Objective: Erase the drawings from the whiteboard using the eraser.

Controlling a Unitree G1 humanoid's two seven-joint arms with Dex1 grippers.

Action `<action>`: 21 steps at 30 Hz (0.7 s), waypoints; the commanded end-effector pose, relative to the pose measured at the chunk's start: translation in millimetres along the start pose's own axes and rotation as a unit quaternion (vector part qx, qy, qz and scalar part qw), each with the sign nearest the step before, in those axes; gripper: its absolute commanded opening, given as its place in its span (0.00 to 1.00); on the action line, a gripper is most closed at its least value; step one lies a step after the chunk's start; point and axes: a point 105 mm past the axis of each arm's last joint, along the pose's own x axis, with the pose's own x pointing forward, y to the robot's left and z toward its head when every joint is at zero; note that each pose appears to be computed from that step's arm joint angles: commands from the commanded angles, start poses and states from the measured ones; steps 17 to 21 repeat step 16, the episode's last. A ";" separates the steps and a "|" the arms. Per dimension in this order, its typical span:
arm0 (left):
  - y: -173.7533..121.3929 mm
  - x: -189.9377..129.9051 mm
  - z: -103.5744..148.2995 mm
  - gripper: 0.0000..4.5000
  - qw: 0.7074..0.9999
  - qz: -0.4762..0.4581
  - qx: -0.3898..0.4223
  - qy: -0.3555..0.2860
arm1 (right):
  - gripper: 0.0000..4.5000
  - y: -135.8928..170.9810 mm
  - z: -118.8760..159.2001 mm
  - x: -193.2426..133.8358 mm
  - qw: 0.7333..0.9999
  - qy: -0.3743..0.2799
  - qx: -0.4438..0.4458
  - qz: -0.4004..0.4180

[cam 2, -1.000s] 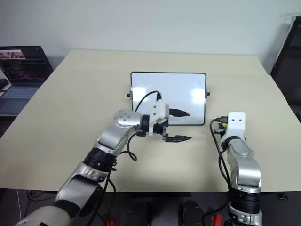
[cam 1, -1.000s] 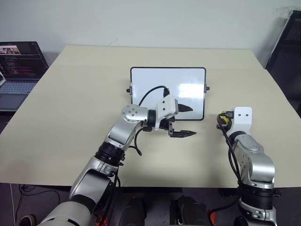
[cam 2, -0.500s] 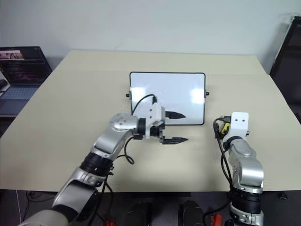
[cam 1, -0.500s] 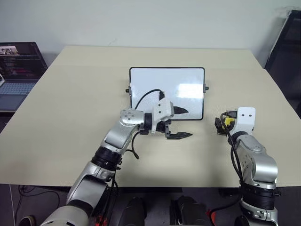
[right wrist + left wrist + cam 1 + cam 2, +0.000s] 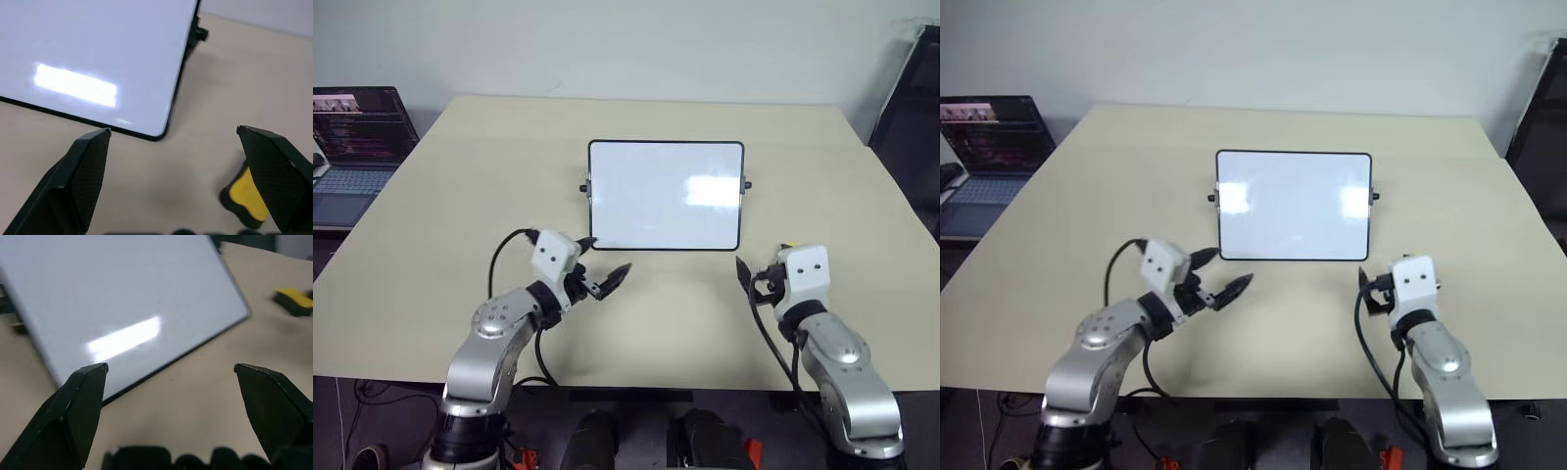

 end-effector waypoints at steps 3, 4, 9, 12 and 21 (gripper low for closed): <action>22.3 -15.2 15.1 1.00 0.987 0.152 0.037 -0.036 | 1.00 -3.2 10.4 -8.5 0.997 -0.073 0.034 -0.002; 23.0 -16.4 14.5 1.00 0.985 0.163 0.039 -0.036 | 1.00 -4.1 10.4 -9.2 0.996 -0.079 0.043 0.003; 32.7 -23.6 -0.9 1.00 0.975 0.218 0.041 -0.015 | 1.00 -1.0 9.2 -11.2 0.993 -0.102 0.055 0.033; 34.3 -33.1 -11.9 1.00 0.971 0.234 0.040 0.000 | 1.00 7.7 9.9 -11.7 0.992 -0.102 0.052 0.050; 35.7 -38.1 -23.2 1.00 0.967 0.253 0.032 0.016 | 1.00 16.7 12.1 -5.8 0.991 -0.094 0.040 0.083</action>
